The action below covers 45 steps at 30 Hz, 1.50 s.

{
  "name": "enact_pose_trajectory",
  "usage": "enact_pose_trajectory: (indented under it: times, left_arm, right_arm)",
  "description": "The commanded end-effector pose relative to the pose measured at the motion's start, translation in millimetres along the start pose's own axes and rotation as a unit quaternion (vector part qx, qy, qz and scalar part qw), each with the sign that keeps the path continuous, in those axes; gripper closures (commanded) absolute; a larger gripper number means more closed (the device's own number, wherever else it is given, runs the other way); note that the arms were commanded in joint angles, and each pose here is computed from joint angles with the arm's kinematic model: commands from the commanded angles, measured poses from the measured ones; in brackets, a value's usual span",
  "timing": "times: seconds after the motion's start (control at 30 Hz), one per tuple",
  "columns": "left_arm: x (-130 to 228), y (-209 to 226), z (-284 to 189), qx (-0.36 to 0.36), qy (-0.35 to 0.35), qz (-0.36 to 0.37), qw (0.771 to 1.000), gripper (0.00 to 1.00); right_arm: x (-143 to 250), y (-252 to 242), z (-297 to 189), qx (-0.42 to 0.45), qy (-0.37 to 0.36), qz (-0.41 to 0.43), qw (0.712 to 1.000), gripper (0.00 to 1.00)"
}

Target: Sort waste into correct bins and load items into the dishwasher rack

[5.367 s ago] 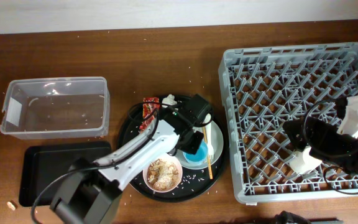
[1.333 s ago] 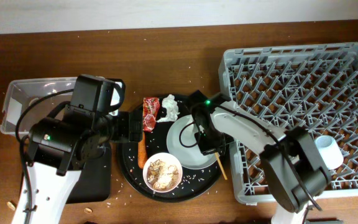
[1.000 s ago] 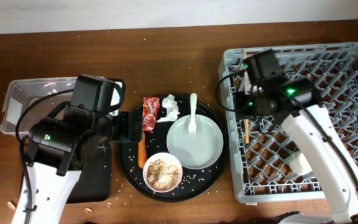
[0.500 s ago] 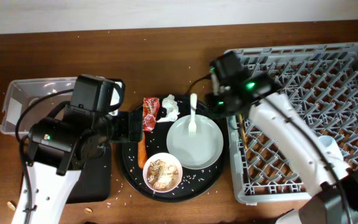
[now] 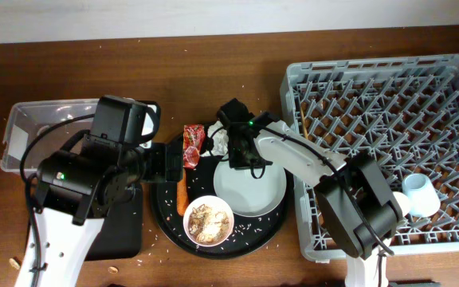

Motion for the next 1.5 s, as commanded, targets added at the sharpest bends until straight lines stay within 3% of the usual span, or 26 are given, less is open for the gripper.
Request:
enact_pose_trajectory:
  times: [0.0, 0.13, 0.27, 0.37, 0.43, 0.6, 0.63, 0.67, 0.73, 0.9, 0.97, 1.07, 1.1, 1.23, 1.47]
  left_arm:
    - [-3.3, 1.3, -4.7, -0.004, -0.01, -0.006, 1.0, 0.01]
    - [-3.3, 1.3, -4.7, -0.004, -0.01, -0.006, 1.0, 0.01]
    - [-3.3, 1.3, -4.7, -0.004, -0.01, -0.006, 1.0, 0.01]
    - [-3.3, 1.3, -4.7, -0.004, -0.01, -0.006, 1.0, 0.01]
    - [-3.3, 1.3, -4.7, -0.004, -0.01, -0.006, 1.0, 0.01]
    - [-3.3, 1.3, -4.7, -0.004, -0.01, -0.006, 1.0, 0.01]
    - [-3.3, 1.3, -4.7, -0.004, -0.01, -0.006, 1.0, 0.01]
    - [-3.3, 1.3, -4.7, -0.004, -0.01, -0.006, 1.0, 0.01]
    - [-3.3, 1.3, -4.7, -0.004, -0.01, -0.006, 1.0, 0.01]
    - [-3.3, 1.3, -4.7, -0.004, -0.01, -0.006, 1.0, 0.01]
    - [-3.3, 1.3, -4.7, -0.004, -0.01, -0.006, 1.0, 0.01]
    - [-3.3, 1.3, -4.7, -0.004, -0.01, -0.006, 1.0, 0.01]
    - [-3.3, 1.3, -4.7, -0.004, -0.01, -0.006, 1.0, 0.01]
    - [-3.3, 1.3, -4.7, -0.004, -0.01, -0.006, 1.0, 0.01]
    - [-3.3, 1.3, -4.7, -0.004, -0.01, -0.006, 1.0, 0.01]
  right_arm:
    - [-0.5, -2.3, 1.7, 0.008, -0.002, -0.001, 1.0, 0.96]
    - [0.8, -6.2, -28.9, 0.008, -0.015, 0.0, 1.0, 0.96]
    - [6.2, -21.8, -103.1, 0.008, -0.074, 0.007, 0.997, 0.96]
    - [15.3, -63.6, -168.8, 0.027, -0.136, 0.018, 0.99, 0.96]
    - [17.7, -102.0, -185.1, 0.052, -0.136, -0.011, 0.989, 0.96]
    - [23.4, -137.1, -123.2, 0.095, -0.027, -0.009, 0.995, 0.96]
    - [24.0, -138.1, -113.4, 0.097, -0.01, -0.008, 0.995, 0.92]
    - [24.4, -133.7, -111.6, 0.09, -0.004, -0.028, 0.996, 0.57]
    - [23.9, -127.9, -127.4, 0.081, -0.021, -0.032, 0.996, 0.48]
    - [36.8, -102.3, -182.2, -0.01, -0.086, -0.028, 0.996, 0.47]
    - [45.6, -81.2, -181.2, -0.062, -0.067, -0.044, 0.995, 0.59]
    - [70.7, -54.2, -149.3, -0.054, -0.002, 0.007, 0.999, 0.61]
    - [83.7, -50.6, -129.2, -0.016, 0.021, 0.063, 0.998, 0.61]
    - [104.2, -48.3, -74.4, 0.007, 0.037, 0.193, 0.981, 0.57]
    - [123.6, -47.2, -16.3, -0.025, 0.055, 0.241, 0.969, 0.57]
Point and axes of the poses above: each gripper's point midway between its finger pads, its own z axis out along the fingers, its own y axis along the line the jaws close on, x = y × z, the point moved 6 cm from there along -z, back along the fingers, and after that the axes turned 3 degrees about -z, right-handed, at the moved point
